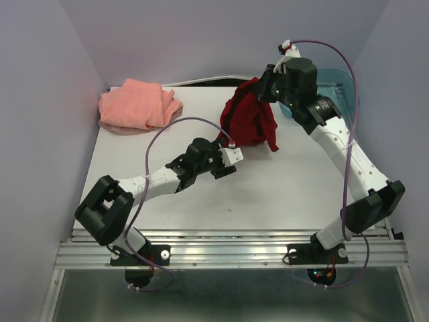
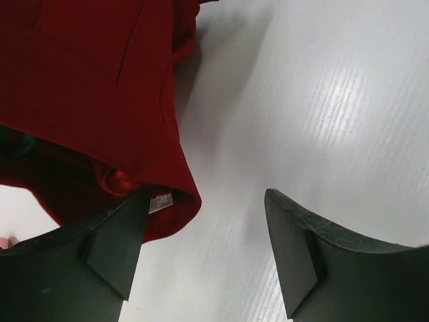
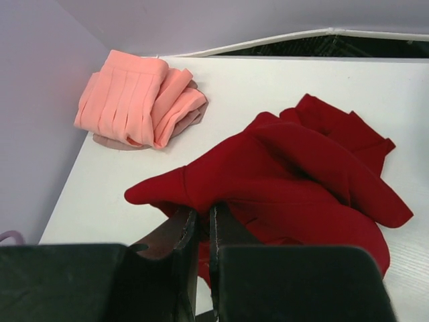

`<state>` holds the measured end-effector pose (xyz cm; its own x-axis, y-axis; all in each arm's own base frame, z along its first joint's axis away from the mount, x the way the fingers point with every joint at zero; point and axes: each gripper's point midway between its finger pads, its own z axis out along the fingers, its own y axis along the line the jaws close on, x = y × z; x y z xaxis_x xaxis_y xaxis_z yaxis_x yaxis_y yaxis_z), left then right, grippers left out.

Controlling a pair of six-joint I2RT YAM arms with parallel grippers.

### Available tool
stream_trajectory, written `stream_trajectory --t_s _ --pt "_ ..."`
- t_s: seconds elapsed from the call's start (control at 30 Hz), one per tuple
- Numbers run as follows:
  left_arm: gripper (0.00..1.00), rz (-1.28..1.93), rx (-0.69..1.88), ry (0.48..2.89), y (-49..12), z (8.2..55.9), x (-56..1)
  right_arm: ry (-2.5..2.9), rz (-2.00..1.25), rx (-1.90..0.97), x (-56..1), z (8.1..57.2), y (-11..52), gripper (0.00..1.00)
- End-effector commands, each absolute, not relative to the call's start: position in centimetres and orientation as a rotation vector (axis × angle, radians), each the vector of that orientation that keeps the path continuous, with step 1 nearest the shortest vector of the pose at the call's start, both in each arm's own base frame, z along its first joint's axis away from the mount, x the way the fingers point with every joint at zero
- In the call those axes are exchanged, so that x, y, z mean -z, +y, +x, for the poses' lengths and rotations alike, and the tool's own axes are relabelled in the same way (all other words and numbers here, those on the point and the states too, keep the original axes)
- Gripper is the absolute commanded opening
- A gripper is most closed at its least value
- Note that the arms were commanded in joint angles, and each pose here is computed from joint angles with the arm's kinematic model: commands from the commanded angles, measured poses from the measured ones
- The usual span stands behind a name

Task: Fold and stack the skirts
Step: Flatten the skirt out

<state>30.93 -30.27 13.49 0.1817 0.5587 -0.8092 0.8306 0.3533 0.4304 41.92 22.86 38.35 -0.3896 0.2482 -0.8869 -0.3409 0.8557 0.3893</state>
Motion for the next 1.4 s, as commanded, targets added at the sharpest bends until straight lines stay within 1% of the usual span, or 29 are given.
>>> stream_trajectory --t_s 0.0,0.2,0.3,0.37,0.43,0.5,0.53,0.57,0.6,0.63,0.67,0.7,0.77,0.8,0.87,0.9,1.0,1.07,1.1,1.13,1.2,1.23,1.27,1.33,1.37 --pt "0.80 1.241 0.335 1.467 -31.7 33.2 -16.0 1.641 -0.063 -0.758 -46.5 39.8 22.9 0.01" --pt "0.88 1.186 0.337 1.407 -33.9 36.7 -18.3 1.655 -0.066 -0.872 -47.0 38.3 23.9 0.01" --pt "0.88 1.184 0.331 1.414 -35.0 38.6 -18.7 1.656 -0.067 -0.904 -47.3 38.0 24.2 0.01" --pt "0.86 1.222 0.330 1.460 -35.0 39.0 -17.7 1.638 -0.067 -0.878 -47.7 38.4 23.9 0.01" --pt "0.82 1.257 0.334 1.473 -34.3 38.6 -17.2 1.615 -0.074 -0.829 -48.3 38.6 23.4 0.01" --pt "0.79 1.276 0.345 1.490 -32.6 37.0 -16.9 1.583 -0.056 -0.761 -49.3 39.1 22.3 0.01" --pt "0.79 1.255 0.337 1.476 -31.4 36.6 -18.5 1.569 -0.056 -0.701 -49.5 39.5 21.6 0.01" --pt "0.79 1.278 0.340 1.527 -30.2 35.4 -16.9 1.562 -0.055 -0.673 -49.6 39.7 21.2 0.01" --pt "0.77 1.287 0.336 1.532 -29.4 34.6 -16.9 1.555 -0.038 -0.633 -49.7 40.0 20.6 0.01" --pt "0.76 1.306 0.307 1.541 -28.0 33.4 -17.2 1.539 -0.020 -0.580 -50.1 40.4 19.5 0.01" --pt "0.74 1.298 0.286 1.507 -27.7 33.4 -18.5 1.535 -0.013 -0.551 -50.1 40.8 18.9 0.01" --pt "0.72 1.334 0.274 1.545 -26.7 32.3 -17.6 1.515 -0.011 -0.536 -50.9 40.7 18.5 0.01" --pt "0.69 1.348 0.214 1.563 -24.8 31.6 -18.4 1.487 0.012 -0.481 -51.9 41.0 16.9 0.01" --pt "0.60 1.348 0.193 1.570 -24.1 31.6 -18.7 1.485 0.011 -0.474 -52.1 41.0 16.8 0.01" --pt "0.50 1.344 0.168 1.554 -23.0 31.6 -19.8 1.479 -0.001 -0.480 -52.3 40.7 16.9 0.01" --pt "0.41 1.327 0.161 1.547 -22.4 32.1 -20.3 1.477 0.001 -0.490 -52.4 40.5 16.9 0.01" --pt "0.33 1.344 0.169 1.519 -22.6 32.6 -21.3 1.481 -0.011 -0.504 -52.3 40.2 17.1 0.01" --pt "0.18 1.365 0.189 1.507 -23.0 32.8 -21.4 1.466 -0.010 -0.486 -52.9 40.3 16.9 0.01" --pt "0.00 1.358 0.179 1.493 -23.0 33.3 -22.4 1.458 -0.010 -0.467 -53.2 40.5 16.7 0.01" --pt "0.00 1.342 0.170 1.493 -22.5 34.0 -23.1 1.445 -0.028 -0.438 -53.6 40.7 16.5 0.01" --pt "0.00 1.296 0.148 1.480 -22.0 36.0 -26.3 1.387 0.000 -0.390 -55.8 41.1 15.3 0.01" --pt "0.00 1.265 0.138 1.512 -20.9 37.8 -26.8 1.354 -0.010 -0.365 -57.1 41.0 15.0 0.01" --pt "0.00 1.207 0.113 1.462 -20.6 39.2 -31.3 1.340 -0.022 -0.347 -57.5 41.1 14.9 0.01" --pt "0.00 1.097 0.109 1.450 -19.7 41.1 -35.6 1.317 -0.050 -0.328 -57.7 41.5 15.1 0.01" --pt "0.00 1.042 0.089 1.417 -18.7 42.2 -39.3 1.344 -0.043 -0.308 -56.5 42.1 14.7 0.01"
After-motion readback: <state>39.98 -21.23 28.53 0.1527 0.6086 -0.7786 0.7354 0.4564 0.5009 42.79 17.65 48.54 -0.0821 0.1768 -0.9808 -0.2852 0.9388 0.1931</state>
